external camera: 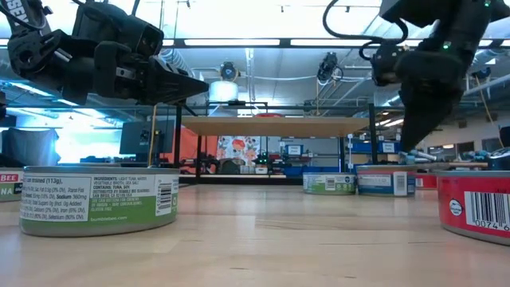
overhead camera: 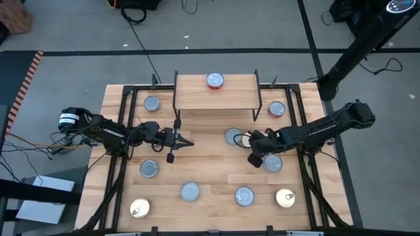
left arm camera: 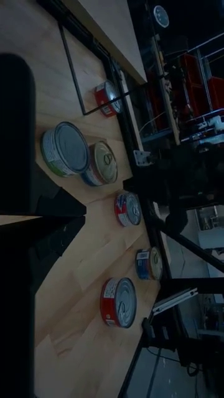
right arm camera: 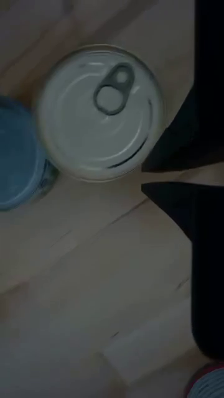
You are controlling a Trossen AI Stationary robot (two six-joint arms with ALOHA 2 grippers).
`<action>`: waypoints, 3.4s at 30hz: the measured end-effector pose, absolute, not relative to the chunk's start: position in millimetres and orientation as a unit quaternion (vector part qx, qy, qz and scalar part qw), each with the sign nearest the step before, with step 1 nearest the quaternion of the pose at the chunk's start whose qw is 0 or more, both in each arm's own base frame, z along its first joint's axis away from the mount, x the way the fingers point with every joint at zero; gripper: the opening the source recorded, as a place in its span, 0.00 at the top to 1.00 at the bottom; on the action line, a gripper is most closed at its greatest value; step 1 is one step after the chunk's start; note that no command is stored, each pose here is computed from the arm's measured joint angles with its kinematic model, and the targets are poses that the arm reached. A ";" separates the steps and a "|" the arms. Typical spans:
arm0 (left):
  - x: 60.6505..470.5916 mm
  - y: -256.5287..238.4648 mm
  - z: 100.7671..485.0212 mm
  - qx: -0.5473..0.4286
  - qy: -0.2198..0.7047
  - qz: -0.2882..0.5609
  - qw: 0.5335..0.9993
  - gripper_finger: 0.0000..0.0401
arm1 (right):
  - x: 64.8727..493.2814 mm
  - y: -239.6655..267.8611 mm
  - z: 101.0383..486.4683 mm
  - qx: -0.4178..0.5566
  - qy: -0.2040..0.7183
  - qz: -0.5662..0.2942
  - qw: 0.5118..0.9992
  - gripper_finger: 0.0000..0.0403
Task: Stack canned seafood by type on shelf
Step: Put the blue and pink tuna can on the shelf
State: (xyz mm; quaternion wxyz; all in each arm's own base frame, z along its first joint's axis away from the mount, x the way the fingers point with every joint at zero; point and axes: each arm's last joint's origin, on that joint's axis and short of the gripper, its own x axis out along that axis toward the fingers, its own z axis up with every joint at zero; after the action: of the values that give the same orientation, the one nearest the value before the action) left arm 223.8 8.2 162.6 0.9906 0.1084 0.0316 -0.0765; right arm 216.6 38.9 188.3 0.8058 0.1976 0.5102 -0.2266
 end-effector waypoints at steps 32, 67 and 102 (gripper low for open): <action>223.8 8.4 162.2 0.109 0.034 -0.074 0.991 0.98 | 252.7 50.2 162.2 -0.020 0.607 -0.223 0.762 0.75; 223.8 8.4 162.0 0.109 0.035 -0.073 0.991 0.98 | 322.1 61.6 221.5 0.188 0.500 -0.073 0.843 0.99; 223.8 8.4 161.9 0.109 0.035 -0.073 0.991 0.98 | 321.7 37.7 181.2 0.381 0.449 -0.048 0.807 0.84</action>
State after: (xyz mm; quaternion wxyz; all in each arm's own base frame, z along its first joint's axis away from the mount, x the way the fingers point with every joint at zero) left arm 223.8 8.4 161.9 0.9907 0.1087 0.0353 -0.0733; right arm 321.7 37.7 181.2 0.8069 0.3808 0.4490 -0.0479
